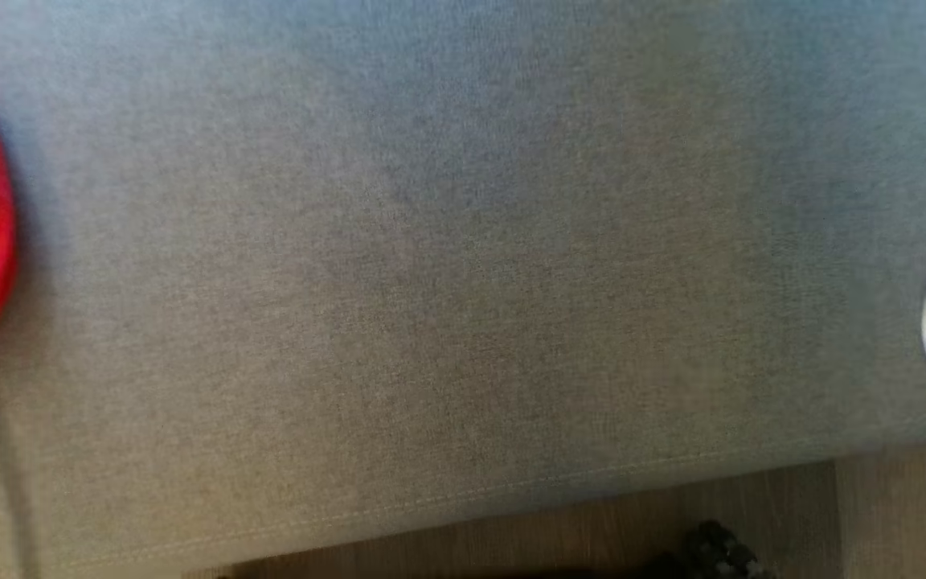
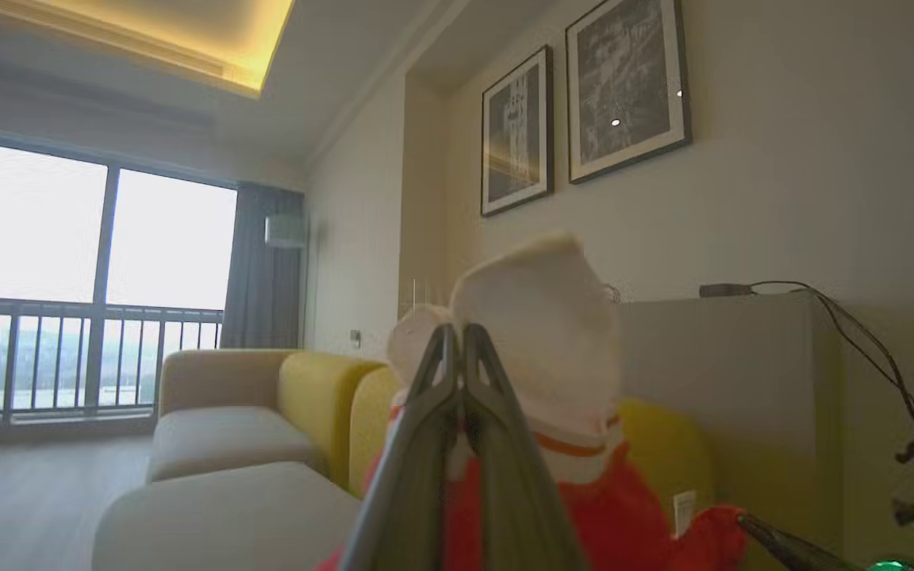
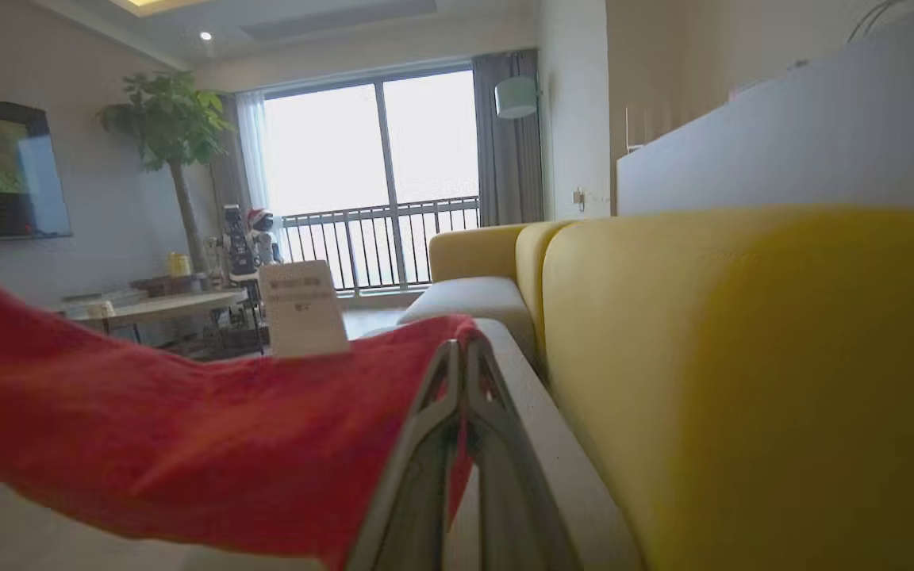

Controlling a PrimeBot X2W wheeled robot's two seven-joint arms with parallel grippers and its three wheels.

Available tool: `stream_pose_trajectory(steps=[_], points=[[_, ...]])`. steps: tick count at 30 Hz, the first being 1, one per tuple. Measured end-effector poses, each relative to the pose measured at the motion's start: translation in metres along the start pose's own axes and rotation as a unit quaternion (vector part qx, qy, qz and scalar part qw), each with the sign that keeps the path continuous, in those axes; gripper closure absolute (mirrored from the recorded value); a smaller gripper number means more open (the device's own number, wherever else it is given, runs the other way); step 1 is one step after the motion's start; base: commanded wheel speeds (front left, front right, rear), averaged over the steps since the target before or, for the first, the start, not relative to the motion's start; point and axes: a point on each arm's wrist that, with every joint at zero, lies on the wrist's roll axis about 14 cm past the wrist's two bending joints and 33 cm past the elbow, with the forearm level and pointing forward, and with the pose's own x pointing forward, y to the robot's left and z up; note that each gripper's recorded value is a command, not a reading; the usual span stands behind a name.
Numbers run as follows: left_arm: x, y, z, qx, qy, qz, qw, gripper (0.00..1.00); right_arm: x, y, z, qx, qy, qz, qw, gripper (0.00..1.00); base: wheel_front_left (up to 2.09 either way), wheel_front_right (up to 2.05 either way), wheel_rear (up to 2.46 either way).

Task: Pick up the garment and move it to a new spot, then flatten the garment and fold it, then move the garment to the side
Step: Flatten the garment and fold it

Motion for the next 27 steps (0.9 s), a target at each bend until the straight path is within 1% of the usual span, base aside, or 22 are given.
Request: stream_pose_trajectory(steps=[2, 4, 5, 7, 10, 12, 14, 15, 19, 22, 24, 27], points=[[-0.044, -0.01, -0.073, -0.052, 0.069, 0.01, 0.996, 1.0, -0.017, -0.008, -0.051, 0.005, 0.054, -0.012, 0.998, 1.0, 0.0, 0.0, 0.0], [-0.103, -0.014, -0.141, -0.09, 0.154, 0.042, 0.983, 1.0, -0.039, -0.016, -0.096, 0.008, 0.104, -0.023, 0.994, 1.0, 0.0, 0.0, 0.0], [-0.13, -0.013, -0.163, -0.105, 0.186, 0.06, 0.975, 1.0, -0.049, -0.018, -0.115, 0.01, 0.125, -0.026, 0.992, 1.0, 0.0, 0.0, 0.0], [-0.168, -0.011, -0.188, -0.122, 0.225, 0.088, 0.963, 1.0, -0.066, -0.018, -0.143, 0.014, 0.157, -0.029, 0.987, 1.0, 0.0, 0.0, 0.0], [-0.193, -0.009, -0.196, -0.131, 0.244, 0.109, 0.955, 1.0, -0.084, -0.015, -0.172, 0.022, 0.194, -0.03, 0.98, 1.0, 0.0, 0.0, 0.0], [-0.208, -0.013, -0.197, -0.14, 0.254, 0.119, 0.95, 1.0, -0.097, -0.013, -0.182, 0.027, 0.215, -0.03, 0.976, 1.0, 0.0, 0.0, 0.0], [-0.226, -0.022, -0.197, -0.163, 0.267, 0.13, 0.941, 1.0, -0.111, -0.011, -0.189, 0.029, 0.236, -0.029, 0.971, 1.0, 0.0, 0.0, 0.0], [-0.226, -0.022, -0.197, -0.163, 0.267, 0.13, 0.941, 1.0, -0.111, -0.011, -0.189, 0.029, 0.236, -0.029, 0.971, 1.0, 0.0, 0.0, 0.0], [-0.263, -0.053, -0.192, -0.187, 0.308, 0.117, 0.926, 1.0, -0.136, -0.011, -0.191, 0.028, 0.261, -0.032, 0.964, 1.0, 0.0, 0.0, 0.0], [-0.281, -0.071, -0.18, -0.19, 0.328, 0.098, 0.92, 1.0, -0.156, -0.011, -0.189, 0.024, 0.279, -0.03, 0.959, 1.0, 0.0, 0.0, 0.0], [-0.29, -0.08, -0.171, -0.193, 0.335, 0.093, 0.918, 1.0, -0.17, -0.013, -0.186, 0.028, 0.284, -0.037, 0.958, 1.0, 0.0, 0.0, 0.0], [-0.308, -0.093, -0.16, -0.198, 0.35, 0.092, 0.911, 1.0, -0.195, -0.026, -0.179, 0.028, 0.287, -0.059, 0.956, 1.0, 0.0, 0.0, 0.0]])
